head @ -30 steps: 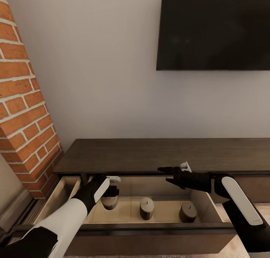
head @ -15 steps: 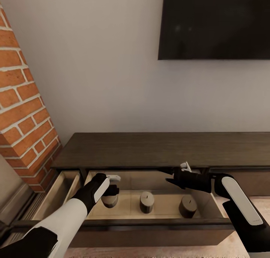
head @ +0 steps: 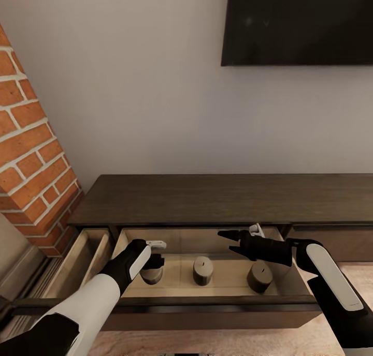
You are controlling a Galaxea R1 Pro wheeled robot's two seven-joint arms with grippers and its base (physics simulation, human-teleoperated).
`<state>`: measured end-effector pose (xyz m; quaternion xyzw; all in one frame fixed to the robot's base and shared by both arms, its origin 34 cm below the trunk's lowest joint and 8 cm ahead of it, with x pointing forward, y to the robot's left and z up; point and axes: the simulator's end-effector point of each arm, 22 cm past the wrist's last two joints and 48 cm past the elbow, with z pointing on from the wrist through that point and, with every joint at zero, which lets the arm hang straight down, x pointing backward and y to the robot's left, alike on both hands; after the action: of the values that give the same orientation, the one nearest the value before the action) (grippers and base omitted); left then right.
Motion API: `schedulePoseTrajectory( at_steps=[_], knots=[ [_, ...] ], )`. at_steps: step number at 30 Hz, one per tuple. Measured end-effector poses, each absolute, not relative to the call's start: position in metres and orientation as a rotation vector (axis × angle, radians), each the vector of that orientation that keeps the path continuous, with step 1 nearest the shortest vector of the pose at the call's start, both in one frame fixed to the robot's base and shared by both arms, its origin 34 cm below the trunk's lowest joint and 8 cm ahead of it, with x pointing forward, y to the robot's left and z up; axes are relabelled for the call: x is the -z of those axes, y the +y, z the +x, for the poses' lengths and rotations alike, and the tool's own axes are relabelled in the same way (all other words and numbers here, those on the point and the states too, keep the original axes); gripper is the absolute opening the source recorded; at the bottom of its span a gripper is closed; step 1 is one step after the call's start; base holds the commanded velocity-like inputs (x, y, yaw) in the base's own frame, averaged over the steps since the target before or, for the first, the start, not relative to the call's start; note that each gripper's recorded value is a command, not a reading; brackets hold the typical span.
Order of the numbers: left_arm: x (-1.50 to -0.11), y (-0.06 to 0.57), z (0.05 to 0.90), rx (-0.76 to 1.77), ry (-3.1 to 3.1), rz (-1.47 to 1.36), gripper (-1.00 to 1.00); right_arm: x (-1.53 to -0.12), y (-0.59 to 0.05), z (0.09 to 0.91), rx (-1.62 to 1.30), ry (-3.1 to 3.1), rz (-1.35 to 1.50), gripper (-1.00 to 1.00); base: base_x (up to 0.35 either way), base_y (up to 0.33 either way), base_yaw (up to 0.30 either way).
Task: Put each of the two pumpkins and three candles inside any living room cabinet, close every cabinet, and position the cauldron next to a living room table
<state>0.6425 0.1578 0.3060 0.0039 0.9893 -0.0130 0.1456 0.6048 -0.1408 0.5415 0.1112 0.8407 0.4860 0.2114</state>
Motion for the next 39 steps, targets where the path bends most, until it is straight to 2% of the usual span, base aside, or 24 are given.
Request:
schedulePoseTrajectory(
  at_steps=[26, 39],
  knots=[
    [-0.3023, 0.1581, 0.6469, 0.041, 2.839, 0.007, -1.0, -0.5327, -0.1409, 0.6054, -1.353, 2.349, 0.321, 1.0, 0.0, 0.0, 0.0],
    [-0.3039, 0.157, 0.6486, 0.044, 2.833, 0.008, -1.0, -0.5328, -0.1404, 0.6054, -1.355, 2.348, 0.321, 1.0, 0.075, 0.02, 0.0]
  ],
)
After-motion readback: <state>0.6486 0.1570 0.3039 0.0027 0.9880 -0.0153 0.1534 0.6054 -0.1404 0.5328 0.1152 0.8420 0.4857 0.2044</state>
